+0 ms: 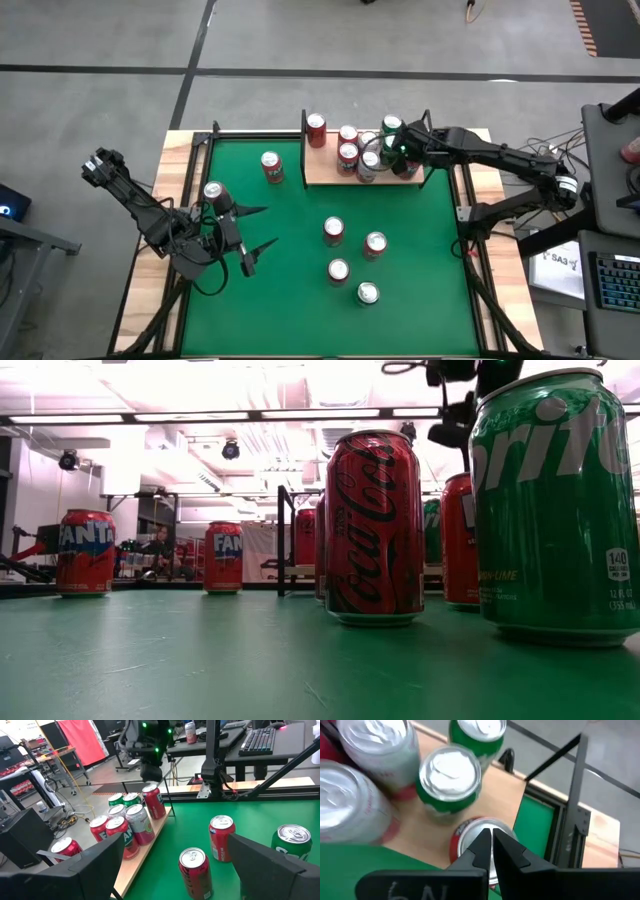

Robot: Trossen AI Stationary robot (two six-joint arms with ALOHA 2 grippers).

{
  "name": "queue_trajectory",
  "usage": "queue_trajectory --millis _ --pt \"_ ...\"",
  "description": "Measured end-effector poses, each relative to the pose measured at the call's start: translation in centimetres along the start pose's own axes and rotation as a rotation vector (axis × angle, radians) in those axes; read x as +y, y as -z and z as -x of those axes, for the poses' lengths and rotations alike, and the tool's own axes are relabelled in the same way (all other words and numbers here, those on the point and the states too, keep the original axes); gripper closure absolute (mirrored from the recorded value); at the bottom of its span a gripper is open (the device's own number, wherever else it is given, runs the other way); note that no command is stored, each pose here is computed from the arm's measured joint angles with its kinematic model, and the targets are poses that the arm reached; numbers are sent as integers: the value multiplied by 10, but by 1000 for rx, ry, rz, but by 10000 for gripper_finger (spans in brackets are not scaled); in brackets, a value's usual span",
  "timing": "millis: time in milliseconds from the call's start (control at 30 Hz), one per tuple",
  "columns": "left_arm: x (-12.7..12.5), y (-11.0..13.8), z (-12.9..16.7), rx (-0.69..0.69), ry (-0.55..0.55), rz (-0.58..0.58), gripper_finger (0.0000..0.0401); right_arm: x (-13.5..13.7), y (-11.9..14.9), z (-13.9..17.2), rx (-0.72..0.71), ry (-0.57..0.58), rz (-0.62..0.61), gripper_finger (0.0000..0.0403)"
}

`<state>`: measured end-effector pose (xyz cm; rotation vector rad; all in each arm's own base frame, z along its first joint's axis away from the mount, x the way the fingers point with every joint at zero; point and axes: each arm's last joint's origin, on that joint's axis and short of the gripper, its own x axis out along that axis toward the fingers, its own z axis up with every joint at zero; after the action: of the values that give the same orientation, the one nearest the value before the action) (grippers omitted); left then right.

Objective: Place canned beverage on shelf
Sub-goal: Put the red soda can on the shelf

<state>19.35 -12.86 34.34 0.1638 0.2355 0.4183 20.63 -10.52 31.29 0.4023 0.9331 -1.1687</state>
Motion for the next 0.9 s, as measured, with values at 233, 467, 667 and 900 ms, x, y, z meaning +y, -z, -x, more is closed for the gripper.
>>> queue_trajectory --millis 233,467,667,900 --pt "0 0 0 -1 0 2 66 2 -4 12 97 -186 74 394" --pt "0 -1 0 -3 1 6 66 1 0 4 88 -128 79 394" --pt "0 -1 0 -4 0 7 66 2 4 -4 73 -89 83 394" --pt "0 -1 0 -3 1 6 66 6 10 -17 47 -75 80 394"
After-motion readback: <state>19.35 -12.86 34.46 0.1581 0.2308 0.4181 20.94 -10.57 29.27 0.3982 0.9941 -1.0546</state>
